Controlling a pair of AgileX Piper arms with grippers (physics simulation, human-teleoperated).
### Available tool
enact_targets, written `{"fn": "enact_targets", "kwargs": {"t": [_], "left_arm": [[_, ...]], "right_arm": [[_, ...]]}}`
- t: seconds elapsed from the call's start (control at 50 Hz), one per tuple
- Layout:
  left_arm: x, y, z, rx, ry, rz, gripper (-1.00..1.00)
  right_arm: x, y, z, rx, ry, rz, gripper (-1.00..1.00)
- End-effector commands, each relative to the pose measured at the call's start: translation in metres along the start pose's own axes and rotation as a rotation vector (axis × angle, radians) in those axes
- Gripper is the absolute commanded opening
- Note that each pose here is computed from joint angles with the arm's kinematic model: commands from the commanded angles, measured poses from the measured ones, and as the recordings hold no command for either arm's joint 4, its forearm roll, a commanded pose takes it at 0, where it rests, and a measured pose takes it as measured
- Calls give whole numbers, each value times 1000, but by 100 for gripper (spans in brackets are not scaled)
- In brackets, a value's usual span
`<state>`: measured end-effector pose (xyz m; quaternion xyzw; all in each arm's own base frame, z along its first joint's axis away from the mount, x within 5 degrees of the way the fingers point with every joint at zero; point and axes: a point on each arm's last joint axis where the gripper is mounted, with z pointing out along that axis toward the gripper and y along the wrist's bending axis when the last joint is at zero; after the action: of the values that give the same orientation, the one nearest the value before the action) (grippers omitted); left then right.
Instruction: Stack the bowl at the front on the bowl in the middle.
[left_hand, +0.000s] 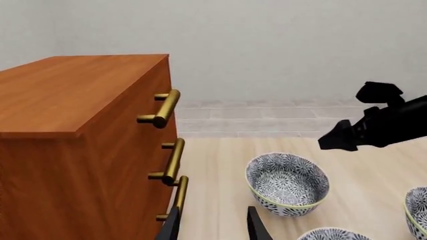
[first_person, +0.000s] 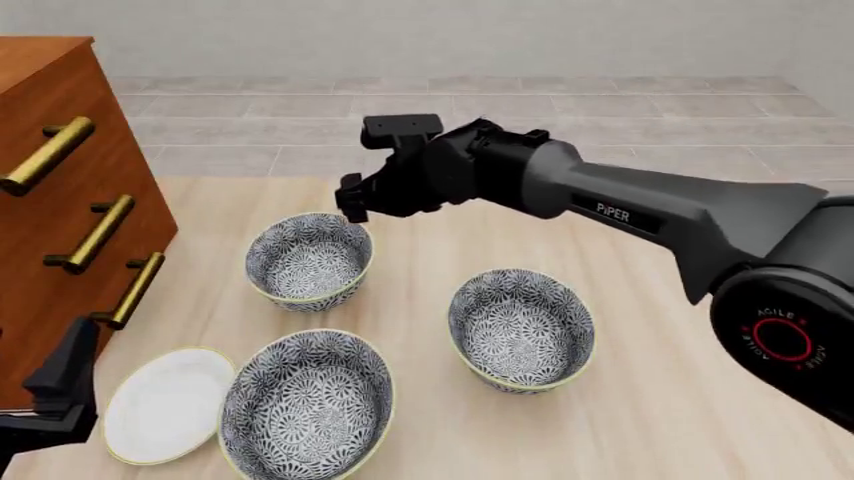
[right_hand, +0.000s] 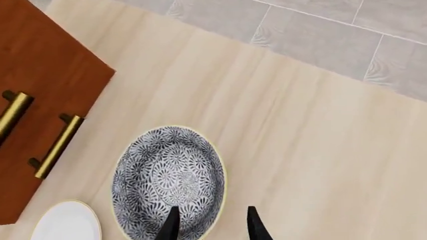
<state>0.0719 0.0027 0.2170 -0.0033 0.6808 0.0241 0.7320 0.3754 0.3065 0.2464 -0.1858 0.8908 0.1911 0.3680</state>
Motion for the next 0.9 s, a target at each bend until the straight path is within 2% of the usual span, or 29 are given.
{"fn": "enact_targets", "kwargs": {"t": [0.02,0.46,0.68,0.9], "left_arm": [[0,0,5,-5,5,-1,100],[0,1,17,-6,6,-5,100],[-1,0,8,-5,2,-11,100],[-1,0,6,-3,0,-16,100]], "right_arm": [[7,-4,19,8,17,36,100],[23,-10,51,21,52,44,100],[31,-12,59,23,64,31,100],[39,-3,62,11,74,16,100]]}}
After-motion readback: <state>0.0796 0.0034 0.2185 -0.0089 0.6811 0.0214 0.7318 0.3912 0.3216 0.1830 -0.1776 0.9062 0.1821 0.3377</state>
